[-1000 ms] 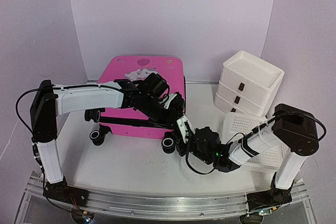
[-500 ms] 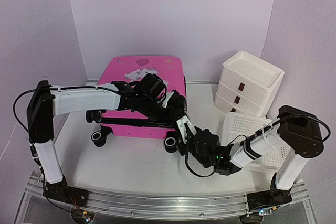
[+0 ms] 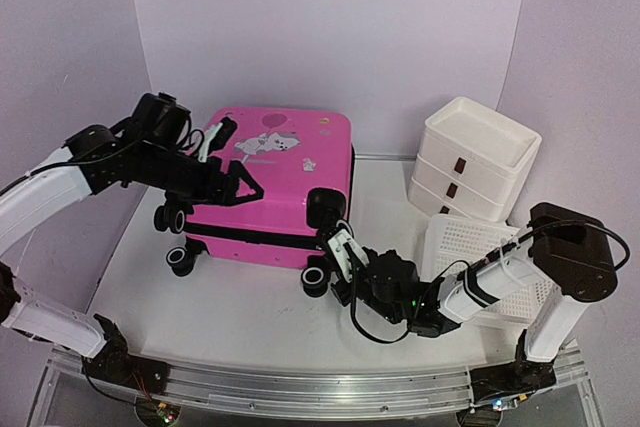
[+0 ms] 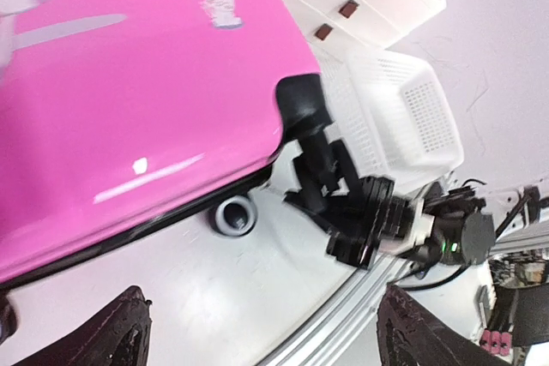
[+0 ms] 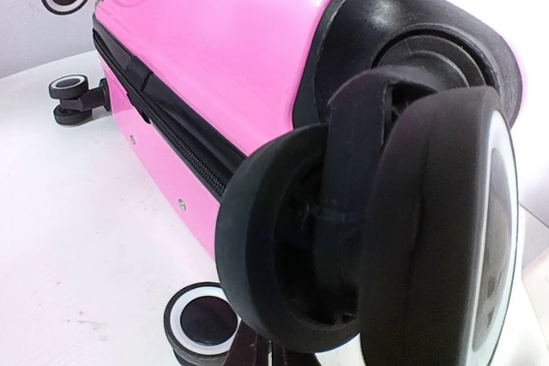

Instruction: Open, take out, and arrange the luggage

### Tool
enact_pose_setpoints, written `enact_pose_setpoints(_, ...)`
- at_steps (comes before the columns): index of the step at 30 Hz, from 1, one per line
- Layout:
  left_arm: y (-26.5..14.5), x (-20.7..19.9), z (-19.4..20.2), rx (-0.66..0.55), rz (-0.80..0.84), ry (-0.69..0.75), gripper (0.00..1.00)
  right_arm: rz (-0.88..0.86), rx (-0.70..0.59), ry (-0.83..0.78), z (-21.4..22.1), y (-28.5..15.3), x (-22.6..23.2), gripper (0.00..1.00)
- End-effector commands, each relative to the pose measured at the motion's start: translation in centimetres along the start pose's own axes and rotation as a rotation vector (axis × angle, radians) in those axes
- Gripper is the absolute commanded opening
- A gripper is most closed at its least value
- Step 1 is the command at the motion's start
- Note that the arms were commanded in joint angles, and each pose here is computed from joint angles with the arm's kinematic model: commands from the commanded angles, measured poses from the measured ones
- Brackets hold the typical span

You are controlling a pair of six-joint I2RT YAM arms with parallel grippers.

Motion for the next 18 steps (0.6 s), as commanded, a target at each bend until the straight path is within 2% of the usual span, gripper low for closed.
enact_pose_setpoints(1, -5.1, 6.0, 3.2, 0.047, -0.312, -0.063, 0.95, -0.134, -0.086, 0.04, -2.5, -0.7, 2.4, 0.0)
enact_pose_setpoints(6, -10.2, 12.6, 3.9, -0.058, -0.52, -0.231, 0.99, -0.129, -0.093, 0.041, -2.8, -0.8, 2.2, 0.0)
enact_pose_setpoints(10, -10.6, 16.0, 4.3, -0.06, -0.564, -0.297, 0.99, -0.126, -0.089, 0.038, -2.7, -0.8, 2.0, 0.0)
enact_pose_setpoints(14, -8.2, 16.9, 3.7, -0.039, -0.431, -0.288, 0.99, -0.124, -0.082, 0.035, -2.4, -0.8, 1.8, 0.0)
enact_pose_setpoints(18, -5.7, 16.6, 4.2, 0.024, -0.294, -0.301, 0.87, -0.125, -0.077, 0.034, -2.4, -0.6, 1.4, 0.0)
Point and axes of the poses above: each gripper's point midway between its finger pads, its own y axis out along the fingers, its own x axis along the line the jaws close on, z = x × y, the point moved 3 cm from there along -y, back along the fingers, and after that the axes turned 7 degrees about y, right-handed, at the moved point
